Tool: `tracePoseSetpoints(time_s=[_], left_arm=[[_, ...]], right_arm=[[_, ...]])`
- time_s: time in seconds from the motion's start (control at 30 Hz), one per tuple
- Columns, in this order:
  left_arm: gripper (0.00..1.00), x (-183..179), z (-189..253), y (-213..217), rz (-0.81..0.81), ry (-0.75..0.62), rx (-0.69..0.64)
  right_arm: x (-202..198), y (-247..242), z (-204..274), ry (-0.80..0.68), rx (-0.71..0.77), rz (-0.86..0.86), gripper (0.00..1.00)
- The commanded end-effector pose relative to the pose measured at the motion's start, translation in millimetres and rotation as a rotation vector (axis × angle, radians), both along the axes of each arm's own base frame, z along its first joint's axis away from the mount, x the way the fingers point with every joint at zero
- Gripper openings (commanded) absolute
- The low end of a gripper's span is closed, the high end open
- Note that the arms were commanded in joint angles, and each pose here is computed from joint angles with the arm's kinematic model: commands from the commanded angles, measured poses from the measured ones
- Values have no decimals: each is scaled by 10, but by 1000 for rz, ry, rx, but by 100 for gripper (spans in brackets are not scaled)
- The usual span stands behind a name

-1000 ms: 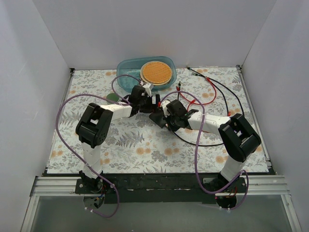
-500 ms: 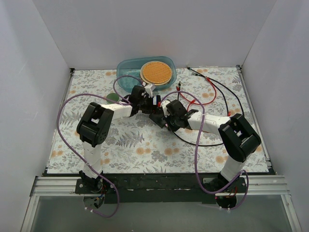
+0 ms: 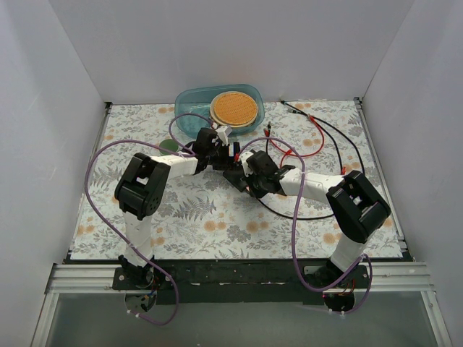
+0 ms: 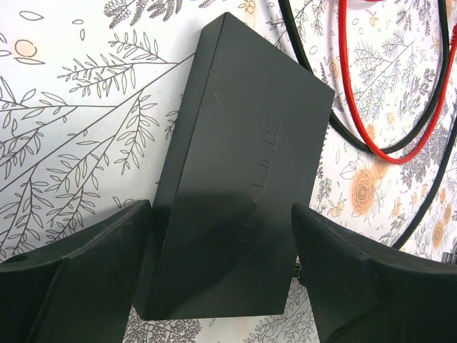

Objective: Insert the plug into the switch port

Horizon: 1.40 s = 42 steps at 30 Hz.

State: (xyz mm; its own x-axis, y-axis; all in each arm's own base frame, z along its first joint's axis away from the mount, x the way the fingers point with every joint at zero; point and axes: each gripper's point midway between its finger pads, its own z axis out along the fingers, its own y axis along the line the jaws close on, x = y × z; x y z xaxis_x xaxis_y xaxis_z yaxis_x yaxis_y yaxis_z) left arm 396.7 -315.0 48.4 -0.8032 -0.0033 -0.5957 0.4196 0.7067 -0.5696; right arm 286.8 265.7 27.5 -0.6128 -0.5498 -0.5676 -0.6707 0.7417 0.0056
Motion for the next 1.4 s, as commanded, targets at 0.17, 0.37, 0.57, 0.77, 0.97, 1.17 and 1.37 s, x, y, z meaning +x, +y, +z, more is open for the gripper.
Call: tracePoseSetpoints(time_s=[0.17, 0.37, 0.57, 0.77, 0.97, 1.17, 1.37], left_arm=[[78, -165, -170, 22, -21, 87, 29], [78, -155, -157, 15, -20, 84, 26], [77, -213, -174, 35, -10, 125, 36], [75, -269, -176, 42, -1, 170, 30], [72, -330, -181, 32, 5, 209, 24], [72, -311, -210, 43, 18, 221, 40], [72, -329, -231, 39, 15, 235, 38]], right_arm=[[284, 166, 405, -125, 73, -47, 1], [269, 227, 504, -136, 119, -36, 1], [260, 270, 407, -117, 126, -31, 1], [250, 298, 315, -110, 136, -36, 1], [228, 314, 276, -111, 150, -34, 1], [188, 357, 340, -147, 185, 0, 1], [188, 341, 418, -191, 199, 4, 1]])
